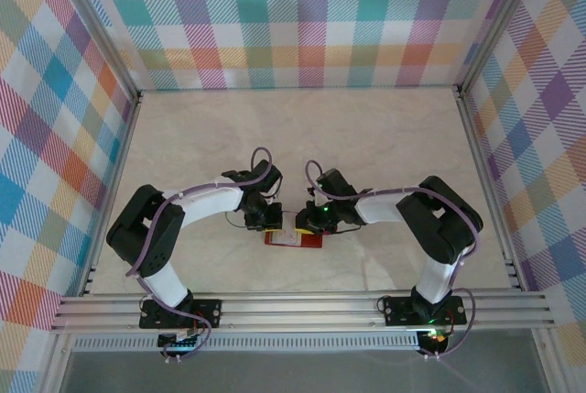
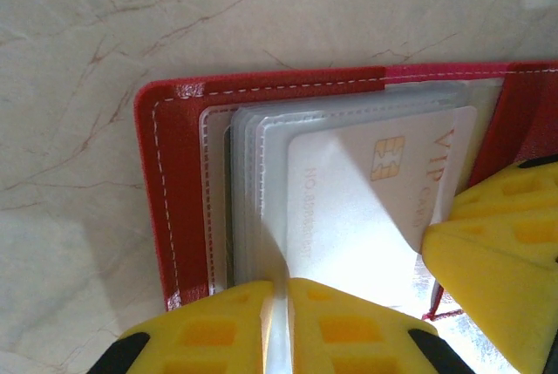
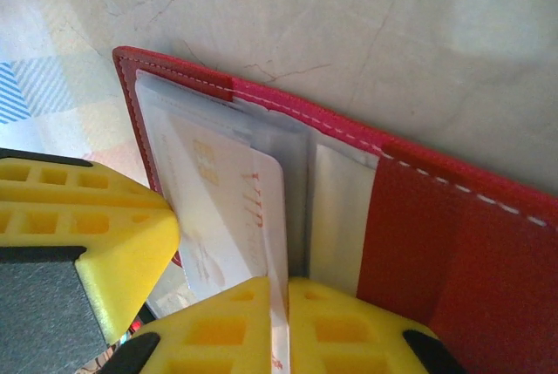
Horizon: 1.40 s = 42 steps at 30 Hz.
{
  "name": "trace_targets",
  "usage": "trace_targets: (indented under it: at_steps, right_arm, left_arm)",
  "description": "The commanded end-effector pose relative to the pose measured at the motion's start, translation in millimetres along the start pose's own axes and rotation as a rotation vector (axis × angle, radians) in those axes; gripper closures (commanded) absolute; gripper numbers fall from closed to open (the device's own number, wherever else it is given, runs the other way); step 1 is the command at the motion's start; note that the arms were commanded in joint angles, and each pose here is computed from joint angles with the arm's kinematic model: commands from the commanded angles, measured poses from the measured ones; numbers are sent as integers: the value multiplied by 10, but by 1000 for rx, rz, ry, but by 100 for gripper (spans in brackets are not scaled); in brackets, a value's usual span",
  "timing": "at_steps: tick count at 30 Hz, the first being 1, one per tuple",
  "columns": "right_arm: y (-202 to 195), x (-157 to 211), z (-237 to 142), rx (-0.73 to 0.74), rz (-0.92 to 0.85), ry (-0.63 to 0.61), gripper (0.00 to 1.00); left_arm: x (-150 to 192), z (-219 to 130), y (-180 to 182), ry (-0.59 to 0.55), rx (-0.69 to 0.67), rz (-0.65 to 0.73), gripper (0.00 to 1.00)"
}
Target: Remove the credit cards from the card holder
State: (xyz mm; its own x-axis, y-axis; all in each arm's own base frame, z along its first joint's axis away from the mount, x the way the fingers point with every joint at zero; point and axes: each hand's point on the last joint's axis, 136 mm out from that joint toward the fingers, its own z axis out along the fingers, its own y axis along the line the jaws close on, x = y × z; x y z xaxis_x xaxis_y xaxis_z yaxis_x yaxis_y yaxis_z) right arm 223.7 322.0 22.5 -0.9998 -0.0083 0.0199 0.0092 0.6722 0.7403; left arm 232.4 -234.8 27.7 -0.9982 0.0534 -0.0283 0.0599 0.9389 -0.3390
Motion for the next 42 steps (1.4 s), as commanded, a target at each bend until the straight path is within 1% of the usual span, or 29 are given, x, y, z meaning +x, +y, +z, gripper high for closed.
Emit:
trace_targets:
  at_steps: [1, 8, 13, 18, 23, 29, 35, 37, 42]
  right_arm:
    - [-167, 74, -54, 47, 27, 4, 88]
    - [-262, 84, -145, 85, 32, -10, 89]
    - [-256, 78, -202, 95, 27, -13, 89]
    - [-148, 76, -169, 34, 24, 3, 84]
    - [-140, 79, -92, -2, 42, 21, 81]
    - [-180, 93, -38, -3, 58, 38, 79]
    - [-220, 106, -53, 23, 62, 40, 80]
    - [-208, 110, -64, 23, 62, 41, 80]
    - [-206, 118, -87, 32, 57, 42, 80]
  left_arm:
    - [244, 157, 270, 96, -103, -13, 85]
    - [247, 152, 285, 94, -111, -19, 85]
    - [250, 147, 275, 92, -103, -21, 85]
    - [250, 170, 267, 96, -97, -24, 85]
    - [257, 178, 262, 99, -95, -21, 85]
    - [262, 170, 263, 100, -94, -22, 85]
    - [187, -1, 175, 53, -77, -16, 83]
    - [149, -94, 93, 30, -62, -4, 81]
    - [116, -207, -82, 6, -39, 26, 80]
